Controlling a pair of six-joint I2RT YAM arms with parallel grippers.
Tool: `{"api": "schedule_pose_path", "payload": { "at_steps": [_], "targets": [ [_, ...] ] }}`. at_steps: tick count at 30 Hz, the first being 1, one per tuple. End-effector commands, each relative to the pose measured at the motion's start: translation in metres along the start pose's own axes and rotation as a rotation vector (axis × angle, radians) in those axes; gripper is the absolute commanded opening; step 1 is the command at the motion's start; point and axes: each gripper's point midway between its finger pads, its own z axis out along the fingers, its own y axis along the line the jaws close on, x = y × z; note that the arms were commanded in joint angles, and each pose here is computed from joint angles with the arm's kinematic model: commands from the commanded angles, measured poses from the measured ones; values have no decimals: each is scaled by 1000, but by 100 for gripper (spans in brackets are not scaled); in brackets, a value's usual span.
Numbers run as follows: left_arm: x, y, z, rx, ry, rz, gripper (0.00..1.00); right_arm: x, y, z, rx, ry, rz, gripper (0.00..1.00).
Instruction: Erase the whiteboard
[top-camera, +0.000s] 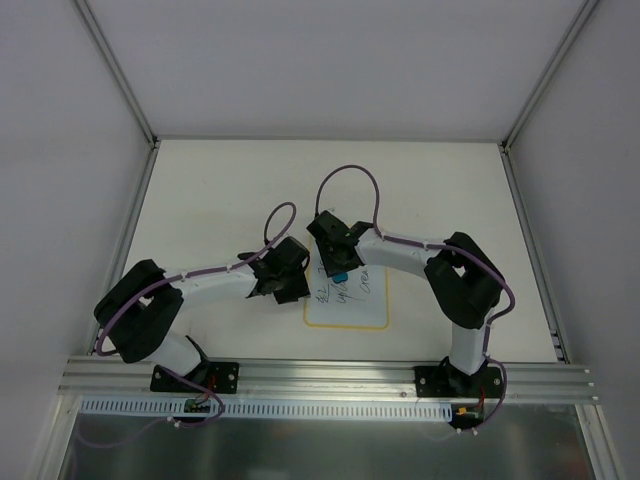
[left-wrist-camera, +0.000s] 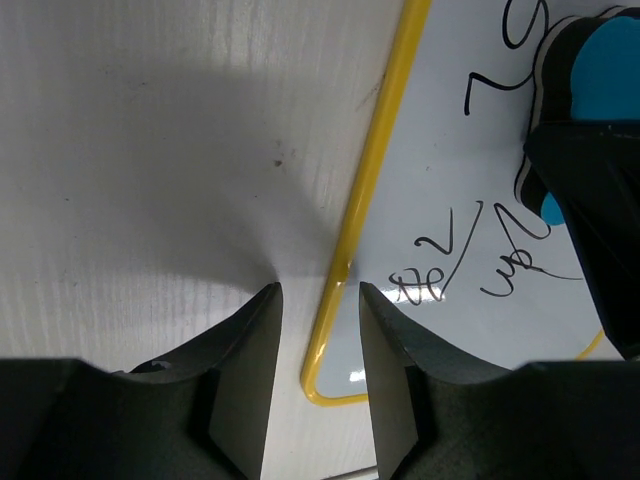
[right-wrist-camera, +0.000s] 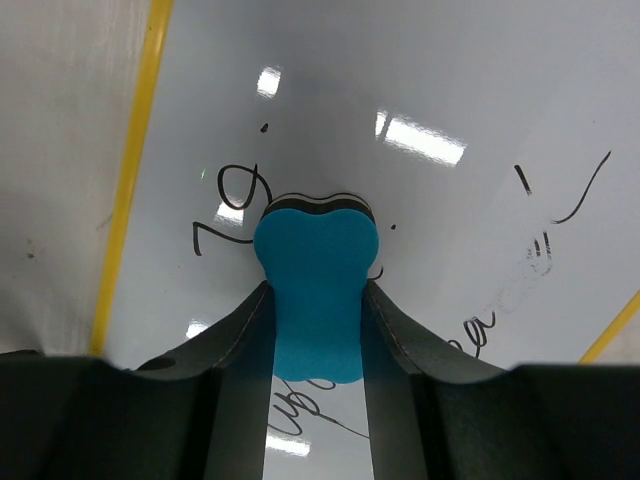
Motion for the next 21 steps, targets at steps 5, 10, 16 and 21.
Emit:
{"api": "schedule_pose_path", "payload": {
  "at_steps": [5, 10, 16, 21],
  "targets": [
    [4, 18, -4, -59, -40, 12, 37, -2, -11, 4, 32, -6, 70, 9],
    [6, 10, -10, -33, -60, 74, 24, -4, -16, 4, 27, -4, 76, 9],
    [20, 5, -10, -31, -52, 149, 0, -5, -14, 3, 5, 3, 81, 9],
    [21, 1, -17, -2, -86, 148, 0, -6, -13, 2, -6, 2, 74, 9]
  ]
}}
